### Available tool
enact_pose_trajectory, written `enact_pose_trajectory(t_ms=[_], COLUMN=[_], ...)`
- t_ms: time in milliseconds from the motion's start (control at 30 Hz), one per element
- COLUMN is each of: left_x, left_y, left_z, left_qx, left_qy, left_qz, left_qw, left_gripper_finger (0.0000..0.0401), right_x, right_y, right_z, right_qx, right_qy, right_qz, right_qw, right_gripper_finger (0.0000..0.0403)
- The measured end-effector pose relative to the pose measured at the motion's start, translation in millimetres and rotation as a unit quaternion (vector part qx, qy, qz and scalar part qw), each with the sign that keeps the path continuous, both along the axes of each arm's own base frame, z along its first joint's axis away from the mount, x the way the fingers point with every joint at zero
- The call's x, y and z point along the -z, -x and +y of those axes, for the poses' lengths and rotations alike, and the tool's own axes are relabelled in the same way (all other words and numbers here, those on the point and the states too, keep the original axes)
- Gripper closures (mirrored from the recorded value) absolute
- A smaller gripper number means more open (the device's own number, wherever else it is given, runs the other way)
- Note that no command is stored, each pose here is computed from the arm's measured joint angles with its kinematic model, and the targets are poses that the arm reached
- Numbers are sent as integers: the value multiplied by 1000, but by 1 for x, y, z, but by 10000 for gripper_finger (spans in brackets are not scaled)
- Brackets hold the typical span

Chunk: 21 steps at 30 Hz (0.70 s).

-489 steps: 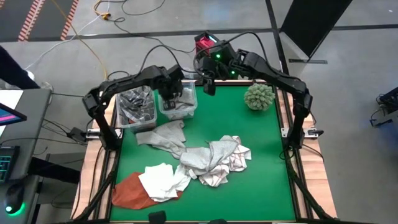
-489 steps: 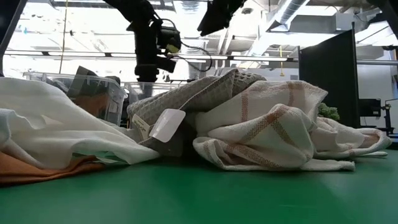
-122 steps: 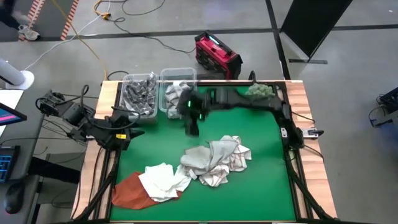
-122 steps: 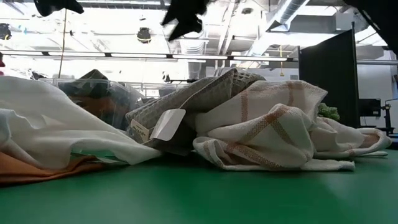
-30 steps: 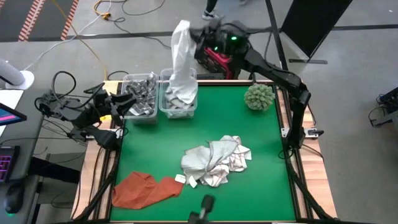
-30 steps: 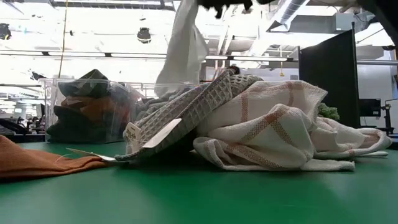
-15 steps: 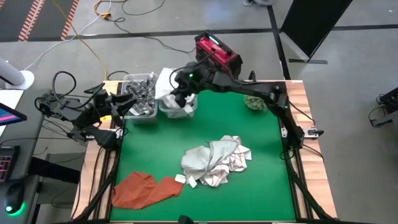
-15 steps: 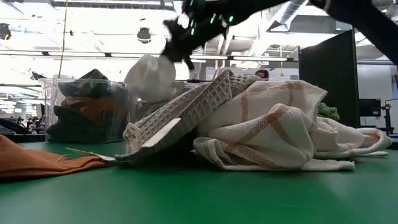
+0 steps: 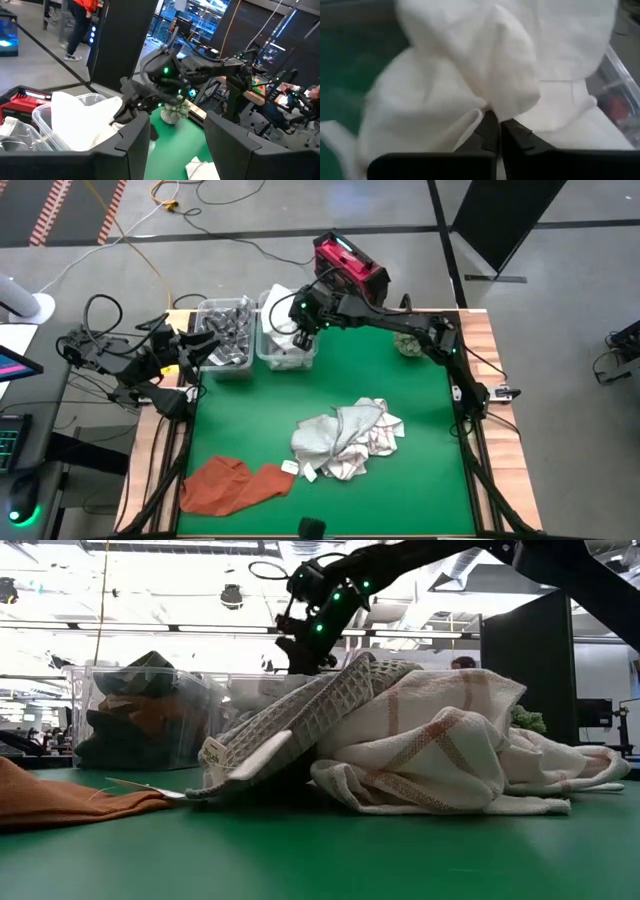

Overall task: Sort towels by color in basket
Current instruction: Put the white towel into the right transparent bin

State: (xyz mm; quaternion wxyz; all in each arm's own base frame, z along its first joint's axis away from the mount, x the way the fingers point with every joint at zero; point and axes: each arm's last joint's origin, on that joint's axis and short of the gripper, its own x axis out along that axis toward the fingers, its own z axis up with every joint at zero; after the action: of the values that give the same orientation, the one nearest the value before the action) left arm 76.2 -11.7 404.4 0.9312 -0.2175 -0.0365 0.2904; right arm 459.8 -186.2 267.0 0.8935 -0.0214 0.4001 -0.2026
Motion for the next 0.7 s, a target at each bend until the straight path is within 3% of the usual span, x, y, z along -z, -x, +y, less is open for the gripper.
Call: enact_pose_trajectory(t_ms=[167, 333, 500, 700], left_x=[0, 0, 0, 0], left_y=[0, 0, 0, -1], left_z=[0, 0, 0, -1], left_qx=[0, 0, 12, 25], left_qy=[0, -2, -2, 2], left_qz=[0, 1, 3, 2], left_qw=[1000, 1000, 1000, 1000], left_gripper_finger=[225, 225, 225, 225], right_x=[-8, -25, -71, -108], right_y=[0, -2, 4, 16], right_z=[17, 32, 27, -6], right_qx=[-59, -86, -78, -25], right_qy=[-45, -65, -16, 46], right_qz=[14, 12, -25, -130], right_qw=[997, 994, 997, 990], right_gripper_finger=[315, 224, 149, 133])
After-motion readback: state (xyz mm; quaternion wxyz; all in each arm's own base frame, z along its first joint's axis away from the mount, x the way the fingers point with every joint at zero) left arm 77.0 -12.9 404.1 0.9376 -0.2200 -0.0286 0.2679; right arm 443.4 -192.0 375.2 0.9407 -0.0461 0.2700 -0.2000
